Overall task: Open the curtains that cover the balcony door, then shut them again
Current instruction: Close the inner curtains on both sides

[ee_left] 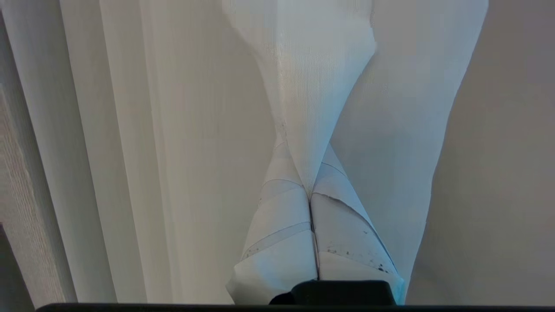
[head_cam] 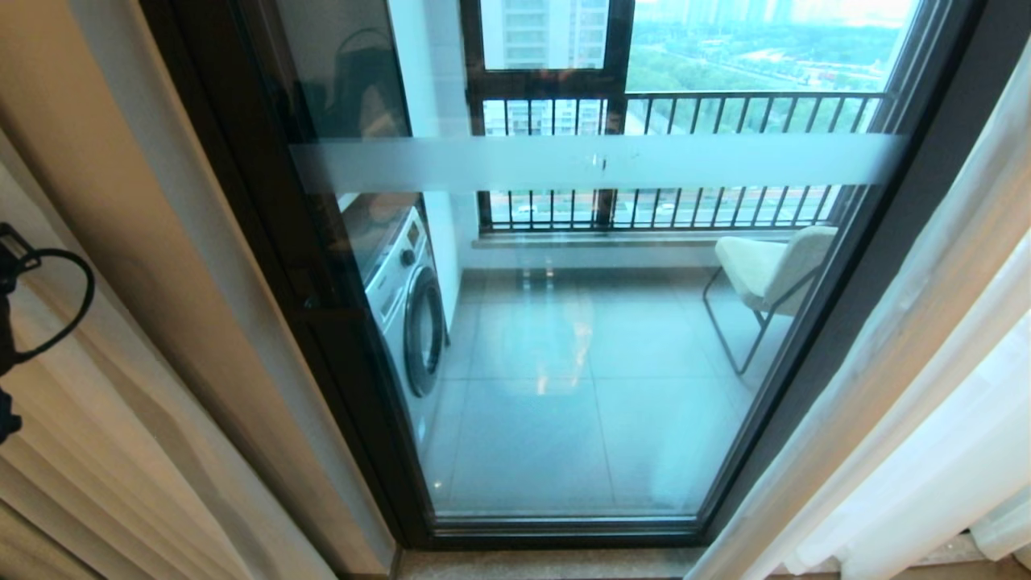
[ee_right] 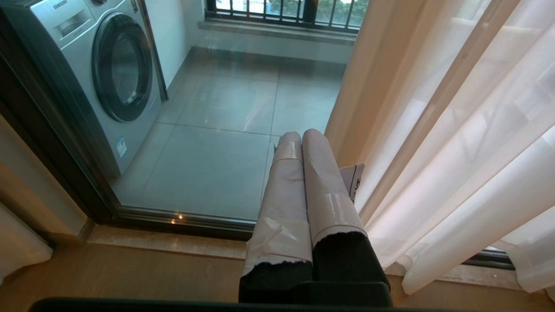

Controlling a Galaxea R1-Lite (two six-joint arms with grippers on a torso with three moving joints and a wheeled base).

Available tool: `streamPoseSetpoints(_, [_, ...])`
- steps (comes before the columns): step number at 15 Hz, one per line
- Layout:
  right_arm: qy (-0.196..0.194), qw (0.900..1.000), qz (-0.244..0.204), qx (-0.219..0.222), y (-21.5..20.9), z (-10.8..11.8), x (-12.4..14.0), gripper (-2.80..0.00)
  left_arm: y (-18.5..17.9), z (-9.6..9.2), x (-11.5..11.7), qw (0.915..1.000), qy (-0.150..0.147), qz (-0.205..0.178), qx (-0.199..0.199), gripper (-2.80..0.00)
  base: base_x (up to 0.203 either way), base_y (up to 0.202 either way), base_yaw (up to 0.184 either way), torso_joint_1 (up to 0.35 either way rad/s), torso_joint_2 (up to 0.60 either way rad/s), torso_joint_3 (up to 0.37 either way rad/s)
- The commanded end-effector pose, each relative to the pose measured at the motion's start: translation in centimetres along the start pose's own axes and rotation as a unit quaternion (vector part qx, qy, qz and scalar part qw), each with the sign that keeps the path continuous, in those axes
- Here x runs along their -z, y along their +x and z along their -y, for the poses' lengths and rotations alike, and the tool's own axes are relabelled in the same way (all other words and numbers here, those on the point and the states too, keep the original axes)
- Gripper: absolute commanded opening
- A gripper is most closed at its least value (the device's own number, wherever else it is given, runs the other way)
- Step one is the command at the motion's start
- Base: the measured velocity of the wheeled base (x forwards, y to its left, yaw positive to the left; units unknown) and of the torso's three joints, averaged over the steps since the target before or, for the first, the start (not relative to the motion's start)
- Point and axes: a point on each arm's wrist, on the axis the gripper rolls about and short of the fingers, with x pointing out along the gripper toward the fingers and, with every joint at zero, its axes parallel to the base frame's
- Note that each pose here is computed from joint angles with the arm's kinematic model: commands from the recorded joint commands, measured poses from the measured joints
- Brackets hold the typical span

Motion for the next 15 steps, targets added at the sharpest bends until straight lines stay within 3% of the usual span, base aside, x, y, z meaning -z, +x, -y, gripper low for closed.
streamPoseSetpoints(1, [0.0,1.0,-0.001,-0.002,0.0,0.0,0.0,-2.8,-0.2,0.0,-1.0,0.9999,-0.004,0.015,0.001,-2.8,0.0,0.0,0.0,0.0,0.0,0.0])
streamPoseSetpoints(4, [0.0,1.0,-0.001,0.0,0.0,0.0,0.0,-2.8,-0.7,0.2,-2.4,0.9995,-0.01,0.029,0.006,-2.8,0.0,0.0,0.0,0.0,0.0,0.0])
streamPoseSetpoints(8, [0.0,1.0,-0.001,0.0,0.0,0.0,0.0,-2.8,-3.3,0.4,-3.3,0.9996,-0.011,0.013,0.02,-2.8,0.0,0.0,0.0,0.0,0.0,0.0])
streamPoseSetpoints(15, [0.0,1.0,-0.001,0.0,0.0,0.0,0.0,-2.8,-6.3,2.2,-5.8,0.9944,-0.027,0.025,0.099,-2.8,0.0,0.0,0.0,0.0,0.0,0.0])
